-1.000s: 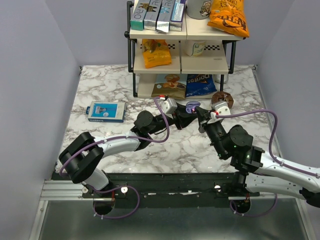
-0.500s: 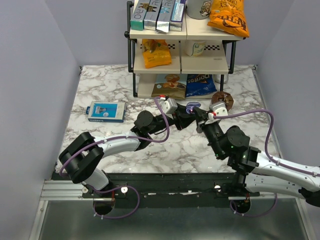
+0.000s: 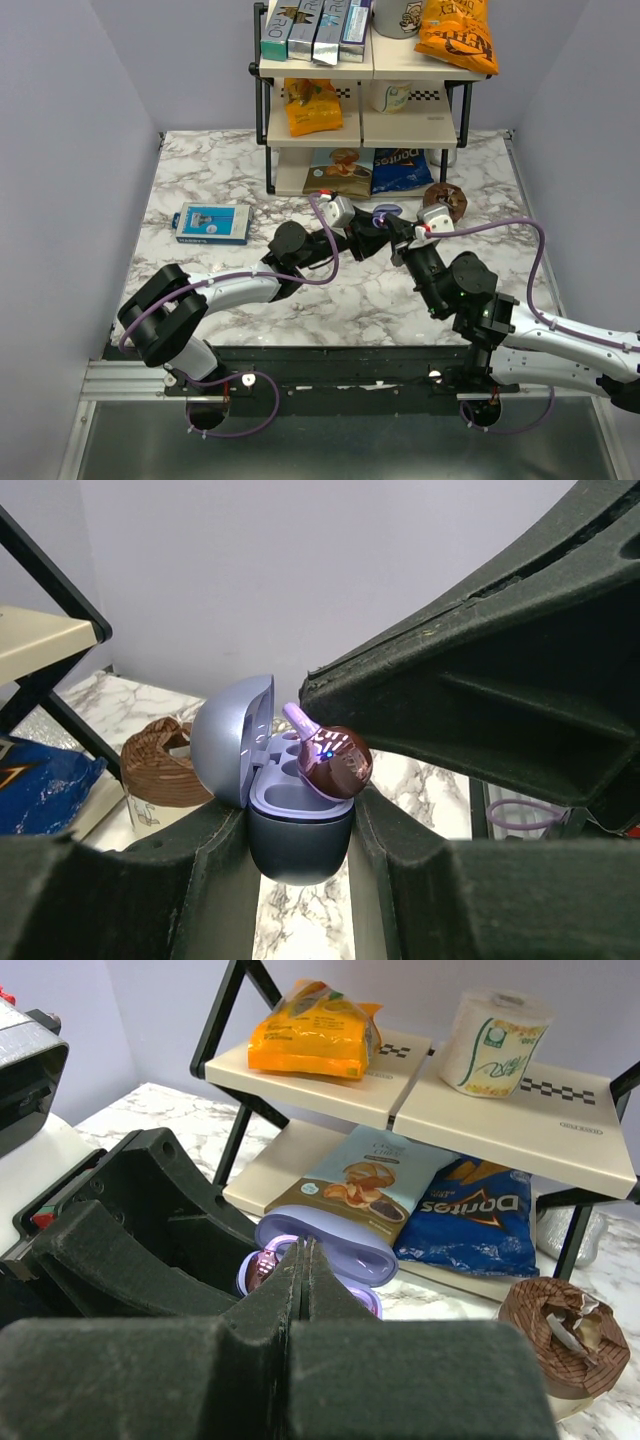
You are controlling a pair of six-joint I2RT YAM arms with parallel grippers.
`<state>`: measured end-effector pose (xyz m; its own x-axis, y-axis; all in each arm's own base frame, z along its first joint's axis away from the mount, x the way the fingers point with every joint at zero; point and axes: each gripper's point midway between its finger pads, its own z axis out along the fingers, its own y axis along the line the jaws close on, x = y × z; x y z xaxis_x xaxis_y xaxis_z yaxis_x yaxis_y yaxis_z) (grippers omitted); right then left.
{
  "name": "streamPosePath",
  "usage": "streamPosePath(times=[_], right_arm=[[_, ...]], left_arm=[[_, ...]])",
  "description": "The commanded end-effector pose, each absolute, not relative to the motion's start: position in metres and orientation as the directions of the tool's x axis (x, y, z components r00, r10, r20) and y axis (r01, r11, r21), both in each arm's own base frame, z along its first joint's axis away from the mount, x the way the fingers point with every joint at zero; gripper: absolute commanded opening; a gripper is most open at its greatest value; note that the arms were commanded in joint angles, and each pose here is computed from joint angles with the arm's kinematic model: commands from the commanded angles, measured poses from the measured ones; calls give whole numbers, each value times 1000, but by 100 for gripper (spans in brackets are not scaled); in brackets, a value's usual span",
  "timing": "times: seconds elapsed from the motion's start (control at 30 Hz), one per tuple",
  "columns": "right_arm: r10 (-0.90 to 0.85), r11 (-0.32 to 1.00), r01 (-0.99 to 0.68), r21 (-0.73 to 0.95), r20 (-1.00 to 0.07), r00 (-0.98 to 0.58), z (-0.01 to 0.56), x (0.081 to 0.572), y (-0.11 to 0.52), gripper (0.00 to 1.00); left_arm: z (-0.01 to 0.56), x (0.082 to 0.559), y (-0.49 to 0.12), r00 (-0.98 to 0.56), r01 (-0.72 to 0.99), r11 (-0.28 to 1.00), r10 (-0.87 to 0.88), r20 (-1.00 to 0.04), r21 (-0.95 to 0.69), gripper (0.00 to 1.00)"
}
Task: Insert the wireless bluetooth earbuds into the charging case
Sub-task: Place the earbud in the charging case.
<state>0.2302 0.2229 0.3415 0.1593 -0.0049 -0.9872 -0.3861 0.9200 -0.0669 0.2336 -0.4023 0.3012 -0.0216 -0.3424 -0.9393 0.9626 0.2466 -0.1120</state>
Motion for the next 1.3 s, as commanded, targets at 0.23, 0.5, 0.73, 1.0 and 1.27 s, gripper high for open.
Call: streamPosePath(times=[0.23, 0.5, 0.73, 1.0, 1.27], right_arm=[[11, 929, -368, -43, -989, 144, 331, 232, 225, 1], [-12, 931, -359, -61, -990, 137, 324, 234, 227, 1], [-20, 934, -350, -71, -989, 148, 323, 234, 222, 1], [-30, 946, -312, -86, -983, 180, 325, 236, 214, 1], [-39, 954, -283, -96, -979, 201, 327, 238, 209, 1]], left_arm=[[329, 225, -400, 16, 975, 210, -397, -918, -74, 0], [333, 223, -398, 22, 975, 212, -406, -914, -70, 0], [331, 226, -398, 18, 972, 222, -404, -914, -79, 0], [331, 226, -402, -17, 974, 201, -410, -912, -109, 0], [331, 224, -403, -23, 976, 189, -411, -911, -110, 0]])
